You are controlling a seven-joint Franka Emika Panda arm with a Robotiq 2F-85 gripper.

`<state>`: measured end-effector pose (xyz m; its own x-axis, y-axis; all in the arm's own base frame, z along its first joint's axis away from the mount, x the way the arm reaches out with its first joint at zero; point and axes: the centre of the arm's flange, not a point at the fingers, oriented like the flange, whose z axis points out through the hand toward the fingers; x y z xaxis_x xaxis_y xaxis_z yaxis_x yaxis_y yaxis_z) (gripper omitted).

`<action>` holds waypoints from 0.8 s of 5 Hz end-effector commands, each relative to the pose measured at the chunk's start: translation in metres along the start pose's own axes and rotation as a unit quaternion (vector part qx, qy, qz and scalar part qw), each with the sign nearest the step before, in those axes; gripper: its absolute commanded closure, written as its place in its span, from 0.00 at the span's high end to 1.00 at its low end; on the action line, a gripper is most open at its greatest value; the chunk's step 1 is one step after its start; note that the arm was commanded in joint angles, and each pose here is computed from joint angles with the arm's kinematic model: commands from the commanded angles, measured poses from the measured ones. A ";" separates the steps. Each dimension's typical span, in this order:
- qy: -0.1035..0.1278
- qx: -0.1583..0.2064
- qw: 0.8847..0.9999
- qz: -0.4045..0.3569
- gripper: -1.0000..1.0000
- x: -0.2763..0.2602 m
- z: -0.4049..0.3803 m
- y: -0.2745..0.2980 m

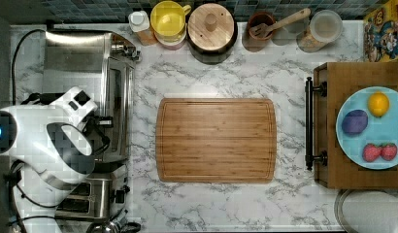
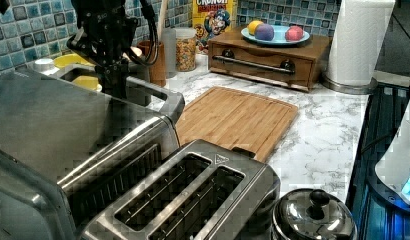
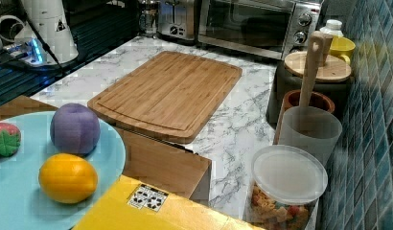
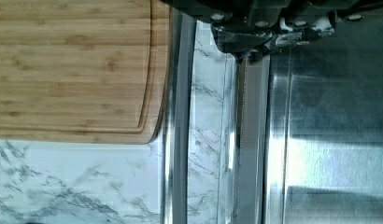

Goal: Close the oven.

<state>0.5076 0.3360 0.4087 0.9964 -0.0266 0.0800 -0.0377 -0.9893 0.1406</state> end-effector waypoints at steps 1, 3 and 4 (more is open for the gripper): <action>0.110 0.123 0.986 0.033 0.00 0.013 -0.129 0.024; 0.118 0.135 0.983 0.029 0.00 -0.012 -0.147 0.017; 0.118 0.135 0.983 0.029 0.00 -0.012 -0.147 0.017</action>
<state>0.5075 0.3099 0.4919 0.9587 -0.1602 0.2349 -0.1473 -0.9865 -0.0718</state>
